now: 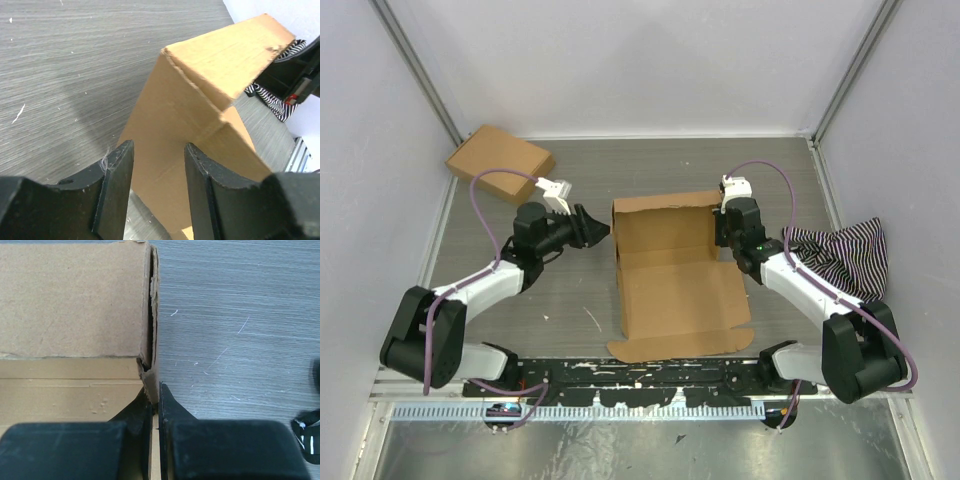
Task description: Fold the paper box
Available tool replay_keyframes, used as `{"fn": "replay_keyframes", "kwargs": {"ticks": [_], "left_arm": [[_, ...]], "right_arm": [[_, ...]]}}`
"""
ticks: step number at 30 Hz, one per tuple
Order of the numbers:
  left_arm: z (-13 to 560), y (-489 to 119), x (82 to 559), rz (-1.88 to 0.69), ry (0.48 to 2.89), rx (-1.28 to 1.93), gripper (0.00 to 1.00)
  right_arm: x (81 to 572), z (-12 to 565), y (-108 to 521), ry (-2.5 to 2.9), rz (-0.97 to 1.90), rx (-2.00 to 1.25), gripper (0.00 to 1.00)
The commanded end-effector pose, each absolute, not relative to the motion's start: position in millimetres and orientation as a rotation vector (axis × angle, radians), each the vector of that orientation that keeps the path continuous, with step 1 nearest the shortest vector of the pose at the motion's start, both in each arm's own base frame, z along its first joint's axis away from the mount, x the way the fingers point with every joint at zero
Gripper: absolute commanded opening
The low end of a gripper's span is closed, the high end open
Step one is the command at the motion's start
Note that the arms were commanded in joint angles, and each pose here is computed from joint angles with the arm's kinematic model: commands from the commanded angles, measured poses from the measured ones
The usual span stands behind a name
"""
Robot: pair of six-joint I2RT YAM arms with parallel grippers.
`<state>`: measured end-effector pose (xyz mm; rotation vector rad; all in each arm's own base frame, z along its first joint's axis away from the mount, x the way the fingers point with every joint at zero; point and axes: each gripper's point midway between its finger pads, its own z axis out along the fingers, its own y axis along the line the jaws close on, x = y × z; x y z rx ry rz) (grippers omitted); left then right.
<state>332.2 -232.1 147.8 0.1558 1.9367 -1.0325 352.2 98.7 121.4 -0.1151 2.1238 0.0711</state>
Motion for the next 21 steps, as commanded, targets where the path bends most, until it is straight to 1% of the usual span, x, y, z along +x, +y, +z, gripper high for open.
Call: {"fn": "replay_keyframes", "kwargs": {"ticks": [1,3,8,16,21], "left_arm": [[154,-225,316,-0.976,1.949,0.179,0.52],[164,-219,311,-0.943,1.922,0.184,0.53],[155,-205,310,-0.853,1.936,0.148,0.54],[144,-201,329,-0.774,1.975,0.115,0.55],[140,-203,346,-0.73,1.971,0.133,0.56]], "right_arm": [[366,148,105,2.045,0.114,-0.087,0.01],[366,146,104,2.051,0.105,-0.08,0.01],[368,142,93,2.062,0.043,-0.025,0.01],[379,141,106,2.139,0.092,0.008,0.01],[387,137,118,2.178,0.129,-0.027,0.01]]}}
